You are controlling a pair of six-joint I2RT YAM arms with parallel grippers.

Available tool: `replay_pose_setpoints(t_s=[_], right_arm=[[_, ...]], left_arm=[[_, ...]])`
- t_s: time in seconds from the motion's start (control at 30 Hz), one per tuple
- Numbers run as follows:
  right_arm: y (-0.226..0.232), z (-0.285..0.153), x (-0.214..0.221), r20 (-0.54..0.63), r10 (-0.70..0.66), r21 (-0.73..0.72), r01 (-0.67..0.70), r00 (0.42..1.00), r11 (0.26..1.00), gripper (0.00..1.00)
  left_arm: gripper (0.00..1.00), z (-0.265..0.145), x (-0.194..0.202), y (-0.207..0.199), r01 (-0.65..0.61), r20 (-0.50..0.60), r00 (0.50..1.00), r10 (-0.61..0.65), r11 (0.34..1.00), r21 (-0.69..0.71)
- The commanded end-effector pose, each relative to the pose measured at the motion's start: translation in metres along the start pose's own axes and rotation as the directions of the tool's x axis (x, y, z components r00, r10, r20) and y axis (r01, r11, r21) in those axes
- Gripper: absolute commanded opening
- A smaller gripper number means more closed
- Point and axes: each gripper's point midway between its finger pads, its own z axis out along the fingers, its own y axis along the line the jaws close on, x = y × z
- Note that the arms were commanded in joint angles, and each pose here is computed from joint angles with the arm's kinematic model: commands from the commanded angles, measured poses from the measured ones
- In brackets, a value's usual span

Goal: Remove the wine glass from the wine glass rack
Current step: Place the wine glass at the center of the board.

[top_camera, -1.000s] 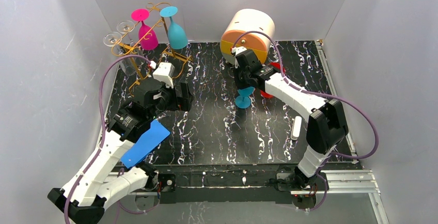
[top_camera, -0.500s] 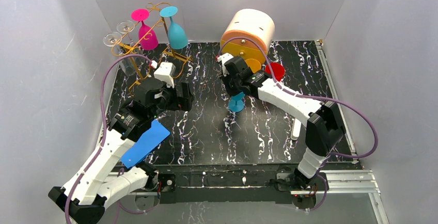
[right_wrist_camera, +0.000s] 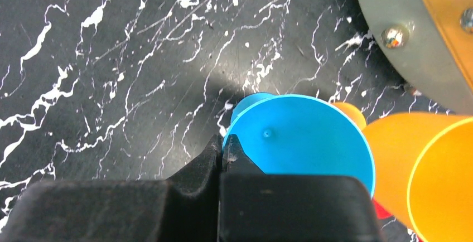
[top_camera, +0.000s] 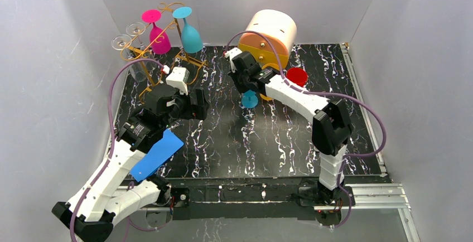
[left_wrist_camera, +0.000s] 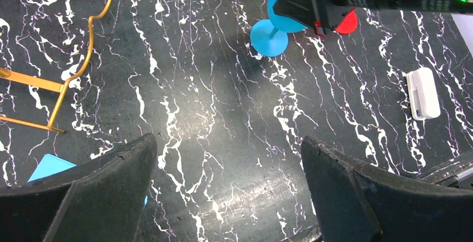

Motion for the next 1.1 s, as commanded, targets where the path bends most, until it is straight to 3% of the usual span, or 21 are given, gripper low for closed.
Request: replay_pose_setpoints(t_s=[0.0,0.47,0.67,0.77,0.9,1.07], right_arm=[[-0.008,0.004,-0.039,0.083,-0.030,0.031,0.027,0.996,0.999,0.03],[-0.022,0.034,-0.042,0.041,-0.029,0.006,0.029,0.999,1.000,0.09],[-0.021,0.034,-0.041,0.006,-0.028,0.004,0.028,1.000,1.000,0.25],[-0.028,0.021,-0.055,0.015,-0.034,0.039,0.033,0.999,0.999,0.27],[-0.023,-0.011,-0.084,0.101,-0.031,-0.003,0.031,0.994,1.000,0.40],[-0.016,-0.068,-0.095,0.192,0.044,-0.066,-0.031,0.980,0.997,0.45]], left_arm=[[0.98,-0.013,-0.016,0.002,-0.008,0.045,0.999,0.008,1.000,-0.012],[0.98,-0.017,-0.017,0.005,-0.014,0.051,0.999,0.015,1.000,-0.021],[0.98,-0.014,-0.018,0.002,-0.017,0.041,0.999,0.018,1.000,-0.012],[0.98,-0.014,-0.022,0.000,-0.019,0.053,0.998,0.019,1.000,-0.004],[0.98,-0.011,-0.029,0.003,0.005,0.053,0.999,-0.003,0.999,-0.039],[0.98,-0.003,-0.080,-0.006,0.015,0.037,0.999,-0.012,0.997,-0.080]])
